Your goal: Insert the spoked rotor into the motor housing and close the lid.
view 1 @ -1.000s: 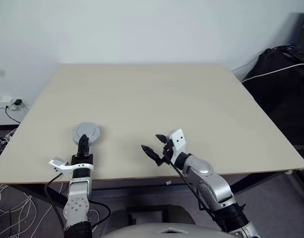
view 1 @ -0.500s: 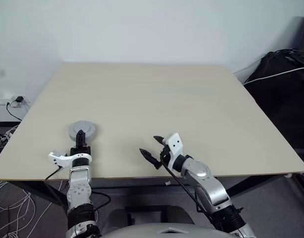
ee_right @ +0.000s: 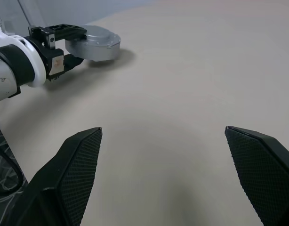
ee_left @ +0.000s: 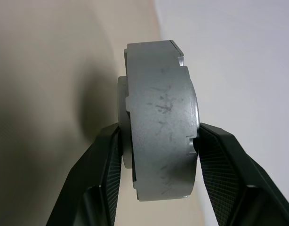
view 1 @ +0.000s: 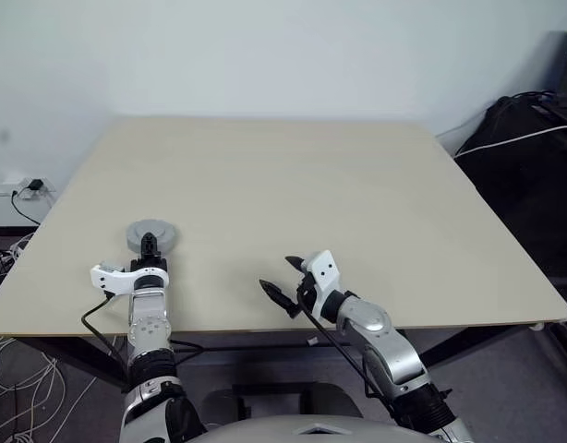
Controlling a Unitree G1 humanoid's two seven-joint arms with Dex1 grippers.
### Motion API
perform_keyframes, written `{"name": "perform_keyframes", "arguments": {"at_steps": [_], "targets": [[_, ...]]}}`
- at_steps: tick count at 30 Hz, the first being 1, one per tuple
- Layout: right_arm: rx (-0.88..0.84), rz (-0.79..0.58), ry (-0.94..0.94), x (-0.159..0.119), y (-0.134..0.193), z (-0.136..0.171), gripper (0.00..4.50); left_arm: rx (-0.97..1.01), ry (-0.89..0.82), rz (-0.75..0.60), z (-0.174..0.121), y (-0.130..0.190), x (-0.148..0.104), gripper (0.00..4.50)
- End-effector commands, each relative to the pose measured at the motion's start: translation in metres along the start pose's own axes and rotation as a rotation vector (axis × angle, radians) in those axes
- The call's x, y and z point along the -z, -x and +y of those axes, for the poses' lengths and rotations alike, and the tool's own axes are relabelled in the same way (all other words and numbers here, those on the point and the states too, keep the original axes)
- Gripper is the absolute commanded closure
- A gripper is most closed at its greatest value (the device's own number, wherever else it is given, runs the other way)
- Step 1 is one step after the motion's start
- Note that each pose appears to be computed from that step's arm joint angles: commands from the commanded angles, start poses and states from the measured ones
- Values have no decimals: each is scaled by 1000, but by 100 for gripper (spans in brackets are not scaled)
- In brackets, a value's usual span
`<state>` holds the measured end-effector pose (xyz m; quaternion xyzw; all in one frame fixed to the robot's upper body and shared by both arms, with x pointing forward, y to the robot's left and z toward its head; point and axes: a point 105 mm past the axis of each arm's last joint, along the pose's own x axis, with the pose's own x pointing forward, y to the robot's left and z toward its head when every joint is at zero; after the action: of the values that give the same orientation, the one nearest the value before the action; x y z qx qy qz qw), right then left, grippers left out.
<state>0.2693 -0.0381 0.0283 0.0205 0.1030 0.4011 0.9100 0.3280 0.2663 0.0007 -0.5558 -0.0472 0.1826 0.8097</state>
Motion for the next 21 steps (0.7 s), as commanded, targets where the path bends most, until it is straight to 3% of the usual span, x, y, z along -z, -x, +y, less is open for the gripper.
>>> {"name": "perform_keyframes", "arguments": {"at_steps": [1, 8, 15, 21], "targets": [[7, -34, 13, -10, 0, -2, 0, 116, -26, -27, -31, -15, -12, 241], [4, -33, 12, -9, -1, -1, 0, 109, -53, -1, -31, -22, -11, 241], [3, -33, 11, -9, -2, 0, 0, 61, -69, 27, -26, -23, -3, 14], [6, -27, 12, -8, -2, -1, 0, 46, -73, 29, -27, -22, -1, 6]]}}
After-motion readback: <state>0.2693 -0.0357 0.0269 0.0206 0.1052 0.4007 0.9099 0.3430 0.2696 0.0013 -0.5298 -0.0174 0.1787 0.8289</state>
